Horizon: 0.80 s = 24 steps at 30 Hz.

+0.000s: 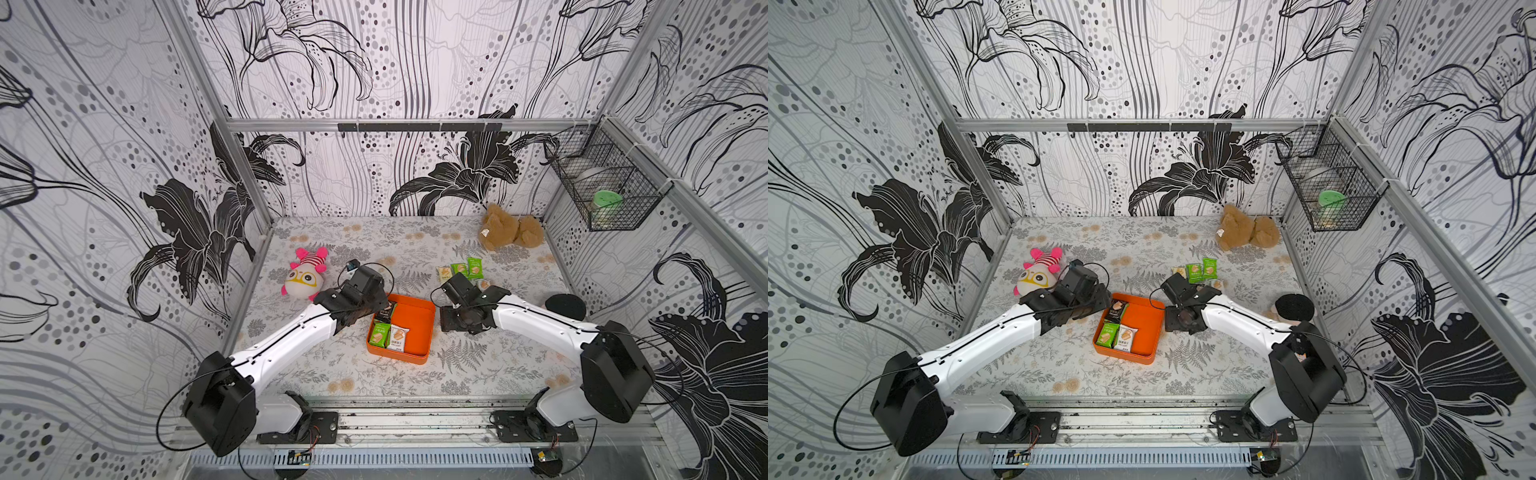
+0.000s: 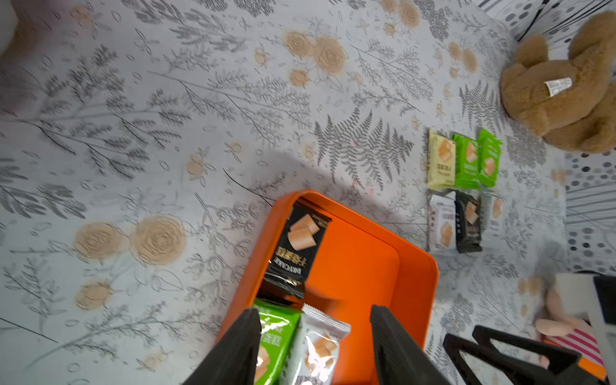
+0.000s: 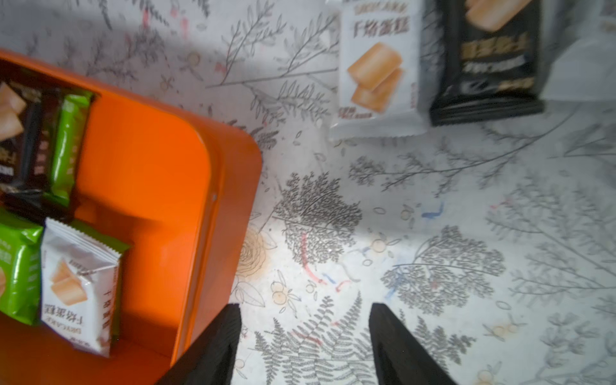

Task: Take the cookies out of the storage box
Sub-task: Pick up the cookie from the storage box.

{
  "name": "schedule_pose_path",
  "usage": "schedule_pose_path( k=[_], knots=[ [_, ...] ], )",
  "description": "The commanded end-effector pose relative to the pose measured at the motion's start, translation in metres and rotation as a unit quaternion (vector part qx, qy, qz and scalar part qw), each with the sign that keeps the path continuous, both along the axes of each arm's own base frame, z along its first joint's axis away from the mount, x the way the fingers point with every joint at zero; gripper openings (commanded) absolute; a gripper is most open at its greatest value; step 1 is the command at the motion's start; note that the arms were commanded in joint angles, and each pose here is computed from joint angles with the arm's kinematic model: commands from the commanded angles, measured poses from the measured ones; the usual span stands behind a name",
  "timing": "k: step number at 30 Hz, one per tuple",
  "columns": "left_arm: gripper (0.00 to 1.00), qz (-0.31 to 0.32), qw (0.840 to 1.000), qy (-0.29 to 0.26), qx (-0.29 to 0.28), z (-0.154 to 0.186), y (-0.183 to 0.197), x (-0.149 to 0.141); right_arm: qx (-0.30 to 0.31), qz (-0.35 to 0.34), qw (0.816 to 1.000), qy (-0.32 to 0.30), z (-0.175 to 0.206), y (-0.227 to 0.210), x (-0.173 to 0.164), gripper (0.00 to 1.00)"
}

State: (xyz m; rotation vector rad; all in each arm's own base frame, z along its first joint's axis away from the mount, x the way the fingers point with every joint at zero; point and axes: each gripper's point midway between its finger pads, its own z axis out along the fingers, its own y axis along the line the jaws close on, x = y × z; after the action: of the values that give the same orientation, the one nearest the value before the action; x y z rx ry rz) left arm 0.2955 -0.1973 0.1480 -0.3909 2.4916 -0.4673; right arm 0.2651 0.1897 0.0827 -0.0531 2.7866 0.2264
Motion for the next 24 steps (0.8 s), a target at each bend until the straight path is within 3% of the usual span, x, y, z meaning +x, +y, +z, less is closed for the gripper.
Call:
schedule_pose_path(
  k=[1,7,11,24],
  knots=[
    [0.62,-0.017,0.999,0.036,0.021,-0.022,-0.009,-0.027,-0.004,-0.022,1.000,-0.010,0.003,-0.025,0.001,0.70],
    [0.70,-0.062,0.995,0.051,0.054,-0.034,-0.032,-0.054,0.009,-0.051,0.998,-0.021,0.006,-0.052,-0.001,0.75],
    [0.70,-0.088,0.991,0.063,0.081,-0.042,-0.041,-0.061,0.006,-0.056,0.998,-0.017,0.003,-0.058,-0.005,0.75],
    [0.67,-0.144,0.970,0.106,0.163,-0.076,-0.061,-0.054,-0.006,-0.056,0.998,-0.007,-0.006,-0.068,-0.005,0.75]
  ],
)
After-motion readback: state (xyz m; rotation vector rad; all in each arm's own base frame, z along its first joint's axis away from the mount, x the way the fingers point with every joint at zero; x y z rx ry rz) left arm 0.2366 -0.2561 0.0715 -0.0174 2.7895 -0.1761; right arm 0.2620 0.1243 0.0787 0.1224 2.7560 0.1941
